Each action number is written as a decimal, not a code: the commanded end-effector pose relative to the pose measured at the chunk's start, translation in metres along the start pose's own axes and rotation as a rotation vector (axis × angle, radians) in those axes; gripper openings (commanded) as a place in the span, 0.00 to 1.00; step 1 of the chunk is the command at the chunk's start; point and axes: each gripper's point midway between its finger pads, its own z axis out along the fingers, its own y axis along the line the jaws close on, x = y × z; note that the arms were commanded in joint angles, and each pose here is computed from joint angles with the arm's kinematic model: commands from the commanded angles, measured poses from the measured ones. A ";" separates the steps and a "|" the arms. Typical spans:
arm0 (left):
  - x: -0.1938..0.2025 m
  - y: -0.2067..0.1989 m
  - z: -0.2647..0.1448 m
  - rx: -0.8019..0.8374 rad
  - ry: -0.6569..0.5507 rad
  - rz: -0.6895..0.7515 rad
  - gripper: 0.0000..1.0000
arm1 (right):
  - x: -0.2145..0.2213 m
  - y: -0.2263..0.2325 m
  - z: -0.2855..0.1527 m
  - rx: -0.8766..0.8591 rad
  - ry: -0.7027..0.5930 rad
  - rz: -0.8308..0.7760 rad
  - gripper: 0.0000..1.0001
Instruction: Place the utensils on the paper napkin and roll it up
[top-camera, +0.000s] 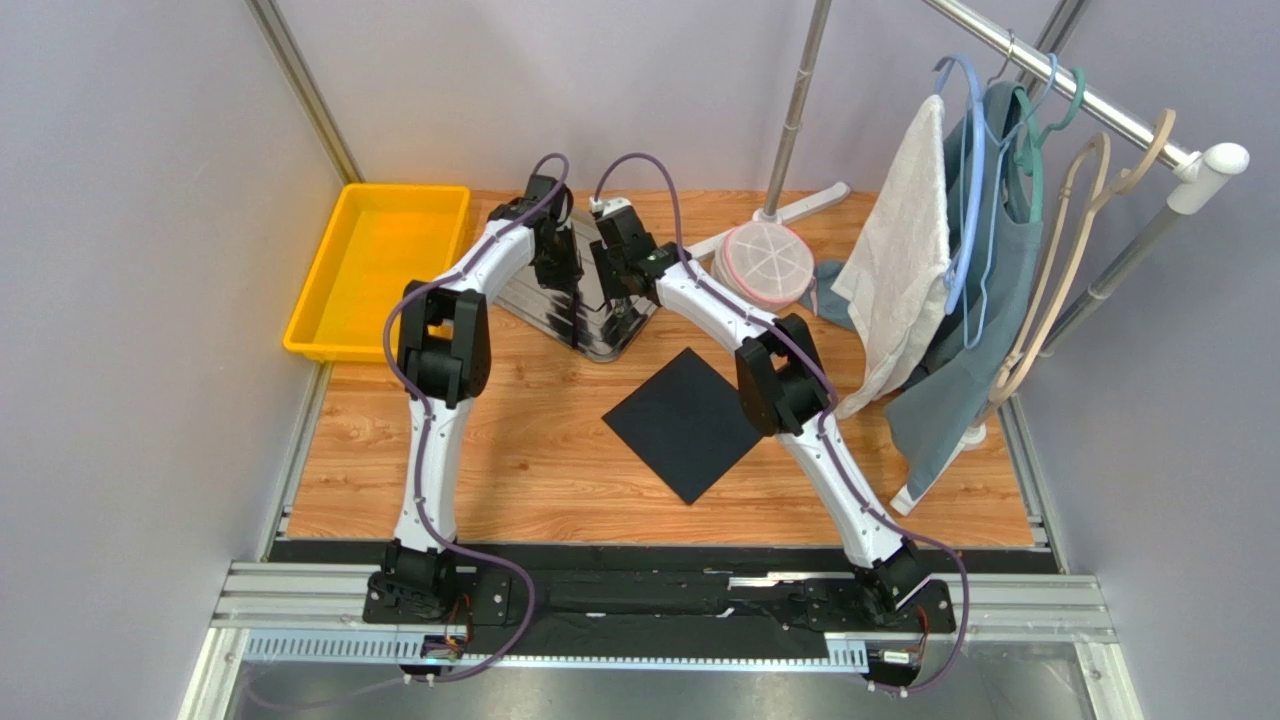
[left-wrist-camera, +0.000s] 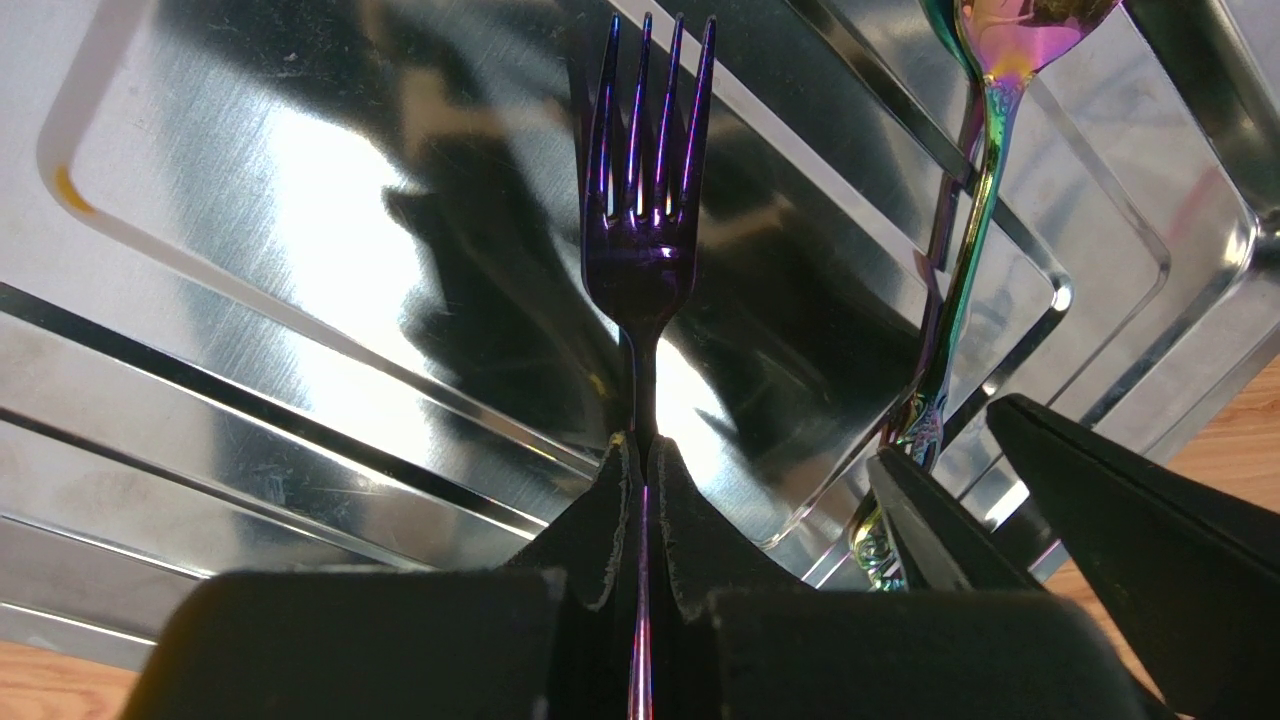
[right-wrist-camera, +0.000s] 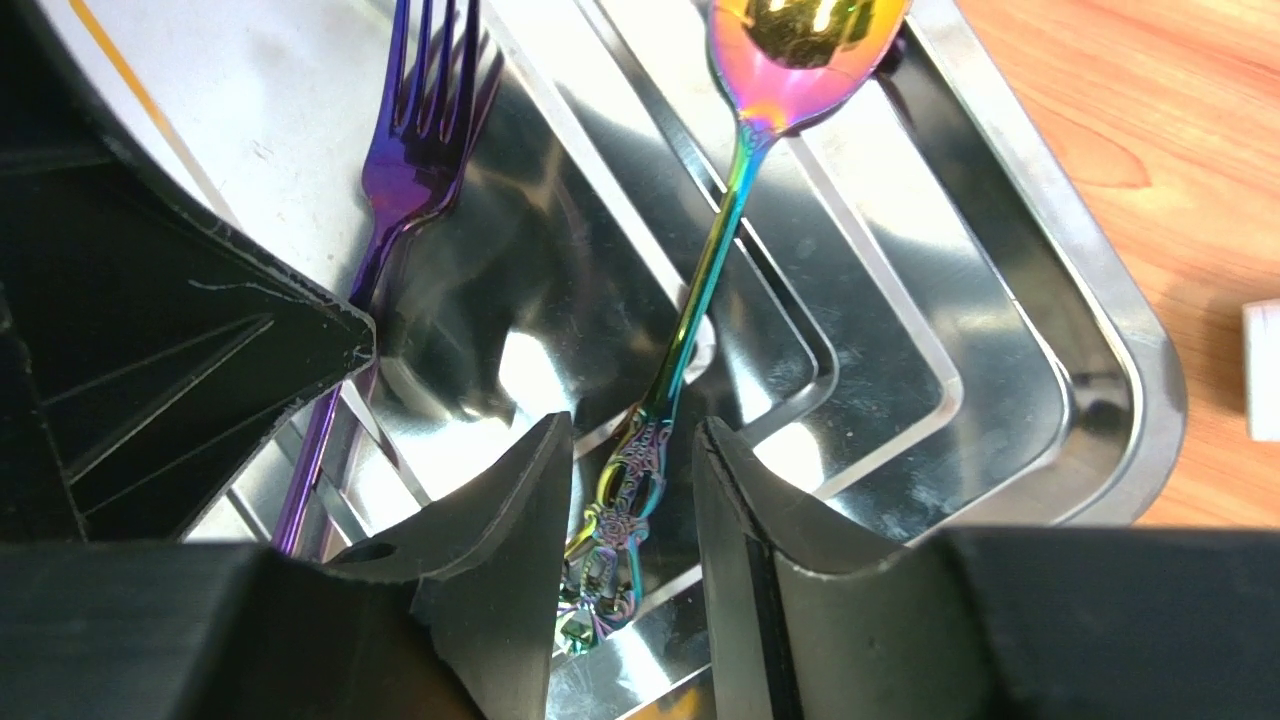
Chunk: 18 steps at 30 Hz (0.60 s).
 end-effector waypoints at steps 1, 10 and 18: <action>-0.006 0.000 -0.024 0.005 -0.009 -0.030 0.00 | -0.018 0.006 -0.003 0.031 -0.066 -0.054 0.39; -0.003 0.004 -0.027 0.014 0.011 -0.048 0.00 | 0.016 0.002 0.000 0.053 0.045 -0.099 0.35; -0.004 0.002 -0.025 0.028 0.014 -0.054 0.00 | 0.036 -0.005 -0.001 0.066 0.122 -0.149 0.35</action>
